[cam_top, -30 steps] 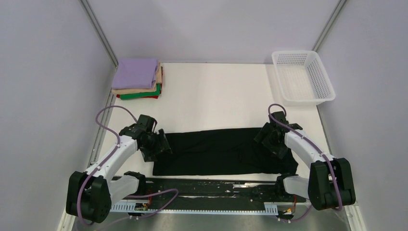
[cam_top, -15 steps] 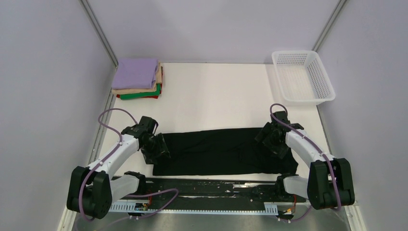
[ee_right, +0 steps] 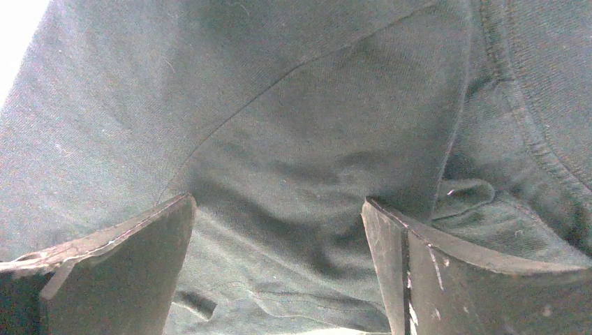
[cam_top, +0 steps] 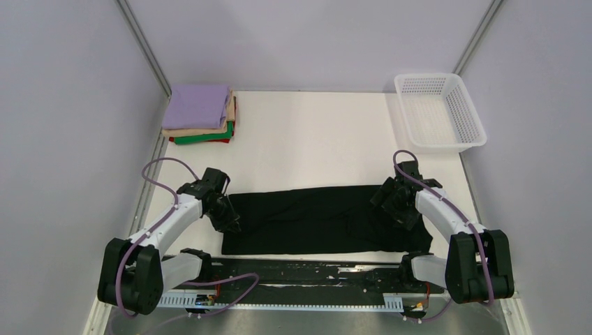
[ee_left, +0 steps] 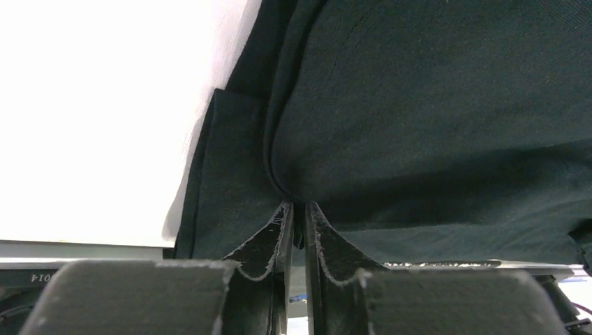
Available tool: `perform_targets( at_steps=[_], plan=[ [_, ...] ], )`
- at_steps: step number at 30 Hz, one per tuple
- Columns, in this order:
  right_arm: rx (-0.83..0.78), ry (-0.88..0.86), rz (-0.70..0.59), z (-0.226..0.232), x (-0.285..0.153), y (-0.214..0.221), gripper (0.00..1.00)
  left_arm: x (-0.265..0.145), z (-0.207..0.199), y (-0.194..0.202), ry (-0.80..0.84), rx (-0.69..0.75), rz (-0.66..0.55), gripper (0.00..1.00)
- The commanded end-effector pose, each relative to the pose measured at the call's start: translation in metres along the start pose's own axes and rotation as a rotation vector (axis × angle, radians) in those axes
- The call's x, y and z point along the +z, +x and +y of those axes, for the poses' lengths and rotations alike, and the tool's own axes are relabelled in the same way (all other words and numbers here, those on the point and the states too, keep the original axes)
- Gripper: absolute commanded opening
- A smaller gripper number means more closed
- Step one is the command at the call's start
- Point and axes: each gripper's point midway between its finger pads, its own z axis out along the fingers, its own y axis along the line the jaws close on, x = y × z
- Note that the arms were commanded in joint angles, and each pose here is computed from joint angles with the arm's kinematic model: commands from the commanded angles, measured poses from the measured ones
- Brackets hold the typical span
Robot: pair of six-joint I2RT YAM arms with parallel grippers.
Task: Fold and stack the t-shirts
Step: Fold the other side of the tshirt into a rectangle
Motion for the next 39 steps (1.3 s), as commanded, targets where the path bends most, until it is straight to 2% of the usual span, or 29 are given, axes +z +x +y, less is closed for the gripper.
perform_targets(
  at_steps=[1, 2, 4, 10, 17, 22, 27, 29, 34, 37, 39],
  plan=[
    [-0.017, 0.038, -0.058, -0.012, 0.012, -0.011, 1.00, 0.001, -0.003, -0.001, 0.020, -0.013, -0.017, 0.12],
    [-0.019, 0.037, -0.057, -0.012, 0.012, -0.010, 1.00, 0.002, -0.002, 0.000, 0.017, -0.016, -0.011, 0.05],
    [-0.019, 0.034, -0.058, -0.011, 0.012, -0.011, 1.00, 0.003, -0.003, 0.001, 0.024, -0.013, -0.006, 0.00],
    [-0.022, 0.024, -0.058, -0.010, 0.011, -0.011, 1.00, -0.002, 0.002, 0.003, 0.003, -0.017, -0.013, 0.00],
    [-0.026, 0.017, -0.056, -0.008, 0.011, -0.011, 1.00, -0.017, -0.001, -0.009, 0.008, -0.022, -0.082, 0.00],
    [-0.029, 0.008, -0.055, -0.007, 0.010, -0.011, 1.00, -0.016, 0.009, -0.004, -0.051, -0.036, -0.060, 0.00],
    [-0.036, 0.001, -0.048, -0.006, 0.011, -0.010, 1.00, -0.008, 0.010, 0.000, -0.066, -0.040, -0.018, 0.41],
    [-0.036, -0.001, -0.047, -0.005, 0.011, -0.010, 1.00, -0.007, 0.008, -0.001, -0.059, -0.036, -0.015, 0.46],
    [-0.038, 0.007, -0.045, -0.007, 0.012, -0.009, 1.00, -0.003, 0.009, 0.000, -0.062, -0.031, -0.006, 0.47],
    [-0.038, 0.009, -0.041, -0.007, 0.012, -0.009, 1.00, 0.002, 0.004, 0.001, -0.036, -0.034, 0.009, 0.41],
    [-0.038, 0.010, -0.040, -0.007, 0.012, -0.009, 1.00, 0.006, 0.003, 0.003, -0.031, -0.038, 0.024, 0.32]
  ],
)
